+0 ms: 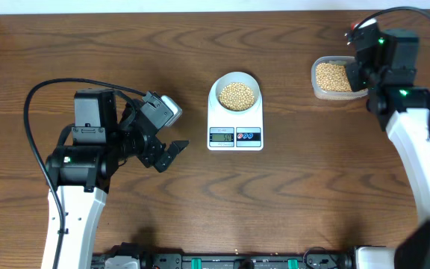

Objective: Scoop item into bowl and weigh 50g on scale
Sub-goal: 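Swing the right gripper with the scoop down to the table right of the tub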

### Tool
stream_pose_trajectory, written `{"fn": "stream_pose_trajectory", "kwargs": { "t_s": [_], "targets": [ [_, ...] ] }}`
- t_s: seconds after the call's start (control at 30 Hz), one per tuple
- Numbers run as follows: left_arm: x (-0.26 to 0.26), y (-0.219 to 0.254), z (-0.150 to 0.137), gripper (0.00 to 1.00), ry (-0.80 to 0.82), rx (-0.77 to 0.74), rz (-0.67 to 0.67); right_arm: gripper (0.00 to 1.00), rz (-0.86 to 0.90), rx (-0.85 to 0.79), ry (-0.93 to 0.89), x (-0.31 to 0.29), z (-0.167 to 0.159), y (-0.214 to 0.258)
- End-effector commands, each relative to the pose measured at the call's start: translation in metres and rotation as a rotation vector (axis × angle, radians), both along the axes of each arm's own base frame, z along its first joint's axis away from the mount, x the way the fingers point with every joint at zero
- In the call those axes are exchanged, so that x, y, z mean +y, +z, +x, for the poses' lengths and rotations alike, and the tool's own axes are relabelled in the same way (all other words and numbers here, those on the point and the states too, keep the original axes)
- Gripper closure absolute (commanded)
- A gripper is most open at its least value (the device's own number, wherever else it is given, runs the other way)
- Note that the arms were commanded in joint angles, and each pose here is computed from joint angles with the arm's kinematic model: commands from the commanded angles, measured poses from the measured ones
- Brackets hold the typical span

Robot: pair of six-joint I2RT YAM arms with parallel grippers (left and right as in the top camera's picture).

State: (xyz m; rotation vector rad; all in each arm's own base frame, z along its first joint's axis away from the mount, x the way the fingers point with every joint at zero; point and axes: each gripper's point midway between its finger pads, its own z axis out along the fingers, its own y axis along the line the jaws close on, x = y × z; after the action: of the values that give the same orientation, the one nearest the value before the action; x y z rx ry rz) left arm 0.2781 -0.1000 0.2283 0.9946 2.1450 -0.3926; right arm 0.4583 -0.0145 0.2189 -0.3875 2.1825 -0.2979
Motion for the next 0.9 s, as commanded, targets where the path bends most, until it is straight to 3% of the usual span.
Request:
{"fn": "stream_pose_trajectory", "kwargs": {
  "t_s": [0.0,0.2,0.5,0.87],
  "targets": [
    [0.001,0.007,0.003,0.02,-0.005,-0.023,0.005,0.99,0.178,-0.130,-0.006,0.006,-0.013,0.054],
    [0.001,0.007,0.003,0.02,-0.005,-0.023,0.005,0.99,0.367,-0.169,-0.076,-0.017,-0.045,0.084],
    [0.001,0.007,0.003,0.02,-0.005,-0.023,0.005,0.99,0.667,-0.087,-0.165,-0.058,-0.100,0.084],
    [0.001,0.007,0.003,0.02,-0.005,-0.023,0.005,0.99,0.943,0.167,-0.053,-0.011,-0.126,0.019]
  ]
}}
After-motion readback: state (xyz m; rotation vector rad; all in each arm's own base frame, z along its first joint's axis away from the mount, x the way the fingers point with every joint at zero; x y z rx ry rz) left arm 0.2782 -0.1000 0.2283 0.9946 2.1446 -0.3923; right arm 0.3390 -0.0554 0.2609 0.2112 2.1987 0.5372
